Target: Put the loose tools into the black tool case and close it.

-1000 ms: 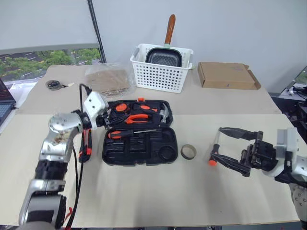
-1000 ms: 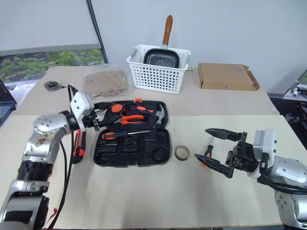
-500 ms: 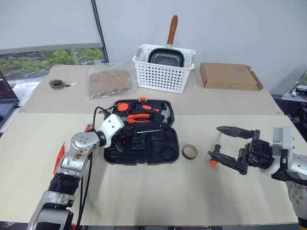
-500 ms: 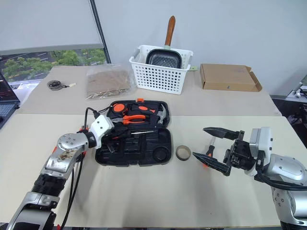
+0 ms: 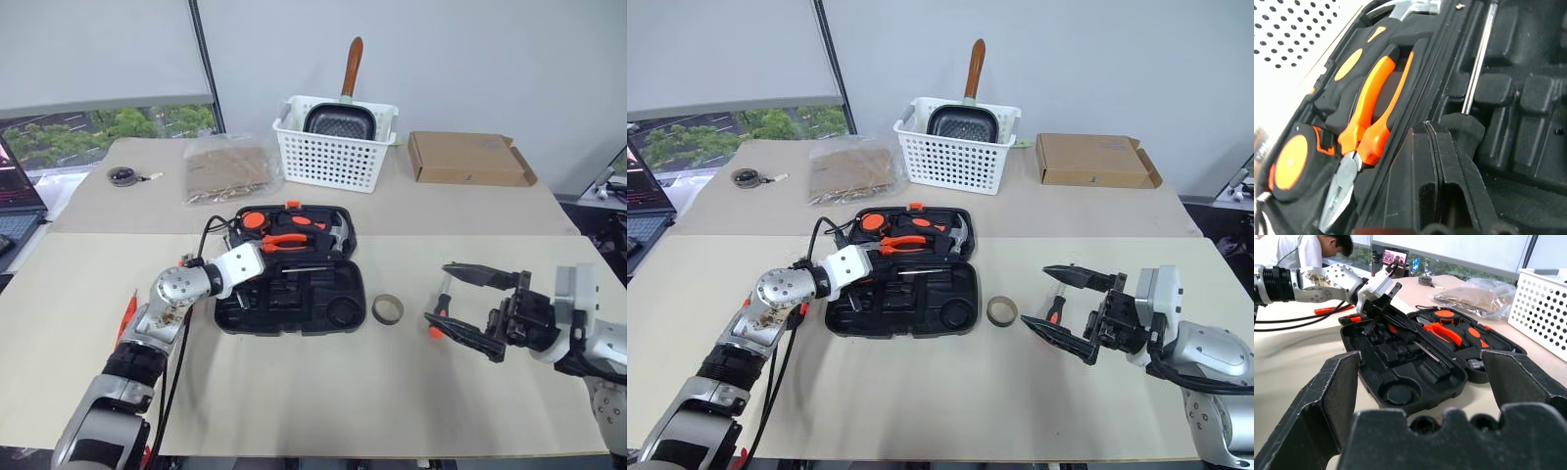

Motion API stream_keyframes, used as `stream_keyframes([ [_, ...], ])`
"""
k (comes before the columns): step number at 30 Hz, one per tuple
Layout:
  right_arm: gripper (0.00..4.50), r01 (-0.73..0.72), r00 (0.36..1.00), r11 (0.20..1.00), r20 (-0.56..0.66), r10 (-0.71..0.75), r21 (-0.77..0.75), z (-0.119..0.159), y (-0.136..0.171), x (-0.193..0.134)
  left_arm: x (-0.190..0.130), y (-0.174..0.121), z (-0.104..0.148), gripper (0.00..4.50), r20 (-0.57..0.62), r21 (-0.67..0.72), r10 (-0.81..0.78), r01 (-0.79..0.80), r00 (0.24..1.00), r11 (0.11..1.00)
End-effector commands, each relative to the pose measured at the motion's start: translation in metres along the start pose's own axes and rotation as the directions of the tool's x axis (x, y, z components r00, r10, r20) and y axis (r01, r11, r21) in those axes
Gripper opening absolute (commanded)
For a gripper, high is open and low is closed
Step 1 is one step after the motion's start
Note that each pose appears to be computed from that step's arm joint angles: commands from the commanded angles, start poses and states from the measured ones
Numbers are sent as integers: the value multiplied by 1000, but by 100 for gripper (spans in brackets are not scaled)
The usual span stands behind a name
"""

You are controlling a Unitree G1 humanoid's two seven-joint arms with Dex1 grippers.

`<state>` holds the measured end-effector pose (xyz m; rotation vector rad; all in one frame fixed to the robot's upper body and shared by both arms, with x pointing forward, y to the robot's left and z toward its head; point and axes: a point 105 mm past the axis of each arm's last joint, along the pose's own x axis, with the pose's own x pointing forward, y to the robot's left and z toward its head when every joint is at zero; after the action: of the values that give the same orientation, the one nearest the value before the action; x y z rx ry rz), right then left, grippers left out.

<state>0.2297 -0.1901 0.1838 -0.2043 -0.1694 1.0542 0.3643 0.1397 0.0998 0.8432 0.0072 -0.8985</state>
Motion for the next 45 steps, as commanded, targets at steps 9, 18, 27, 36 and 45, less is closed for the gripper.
stream_keyframes([
  [9, 450, 8, 999, 998, -43, -10, -58, 1, -1, -5, 9, -41, -38, 6, -168, 39, -116, 124, 979, 991],
  [18, 450, 100, 985, 992, -134, -109, -73, -12, -15, -9, 8, -33, -33, 6, -121, -76, -50, 41, 991, 996],
  [27, 450, 449, 850, 893, -290, -440, -41, -47, -46, -19, -23, 20, 30, 6, 263, -402, 92, 22, 960, 915],
  [36, 450, 713, 611, 702, -485, -625, -7, -81, -43, -10, -65, -6, 76, 6, 438, -347, -277, 445, 856, 826],
  [45, 425, 835, 435, 550, -650, -623, 32, -105, -27, -10, -78, -16, 87, 1, 380, -197, -446, 542, 811, 817],
])
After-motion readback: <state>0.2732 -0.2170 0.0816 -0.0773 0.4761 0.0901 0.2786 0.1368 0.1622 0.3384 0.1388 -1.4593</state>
